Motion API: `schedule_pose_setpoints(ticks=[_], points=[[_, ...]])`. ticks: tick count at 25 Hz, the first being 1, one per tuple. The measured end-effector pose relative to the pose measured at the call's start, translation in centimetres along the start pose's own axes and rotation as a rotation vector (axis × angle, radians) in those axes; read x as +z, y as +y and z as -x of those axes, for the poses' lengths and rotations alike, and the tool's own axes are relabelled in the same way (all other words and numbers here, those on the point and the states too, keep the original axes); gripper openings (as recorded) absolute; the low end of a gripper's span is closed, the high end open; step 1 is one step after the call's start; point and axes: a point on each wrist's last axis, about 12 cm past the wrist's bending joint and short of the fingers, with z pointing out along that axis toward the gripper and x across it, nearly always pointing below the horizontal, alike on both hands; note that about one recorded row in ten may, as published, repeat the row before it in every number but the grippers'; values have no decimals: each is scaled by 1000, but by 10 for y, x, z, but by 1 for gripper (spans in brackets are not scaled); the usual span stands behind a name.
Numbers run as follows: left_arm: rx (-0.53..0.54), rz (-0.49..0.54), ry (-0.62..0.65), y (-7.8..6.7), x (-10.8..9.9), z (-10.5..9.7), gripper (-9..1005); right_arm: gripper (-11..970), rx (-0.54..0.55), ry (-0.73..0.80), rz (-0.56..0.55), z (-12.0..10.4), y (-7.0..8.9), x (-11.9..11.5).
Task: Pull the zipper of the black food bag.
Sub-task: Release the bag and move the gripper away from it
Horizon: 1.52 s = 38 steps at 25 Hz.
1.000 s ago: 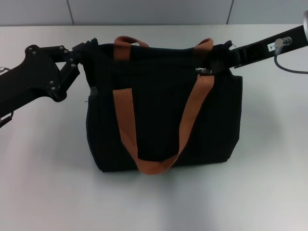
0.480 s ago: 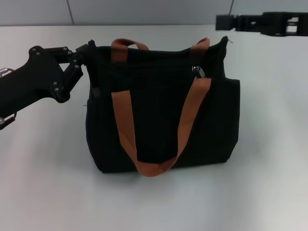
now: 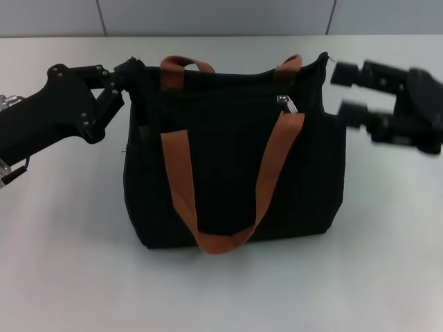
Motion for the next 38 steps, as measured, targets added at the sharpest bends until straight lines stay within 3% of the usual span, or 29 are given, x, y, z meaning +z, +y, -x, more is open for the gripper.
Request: schedule_pose_setpoints(ticks=[2, 5, 7, 12, 21, 25, 26, 31, 38], points=[[-15, 5, 7, 2, 0, 0, 157, 645, -82, -10, -2, -22, 8, -9], [-24, 11, 14, 3, 0, 0, 159, 756, -136, 6, 8, -36, 14, -15], [-32, 12, 31, 4, 0, -1, 161, 839, -195, 93, 34, -62, 27, -22], [-37, 4, 38, 2, -3, -2, 164, 838, -172, 147, 19, -81, 31, -19], [-83, 9, 48, 5, -15, 2, 171, 838, -168, 151, 25, -86, 31, -14], [-102, 20, 59, 8, -23, 4, 303, 839, -165, 156, 23, -87, 30, -12], [-129, 36, 77, 13, -38, 11, 336, 839, -168, 167, 20, -89, 29, -10], [-190, 18, 124, 21, -63, 29, 540, 839, -168, 196, 24, -93, 25, -2], [-201, -91, 160, 14, -68, 38, 760, 838, -169, 203, 23, -95, 22, 3]])
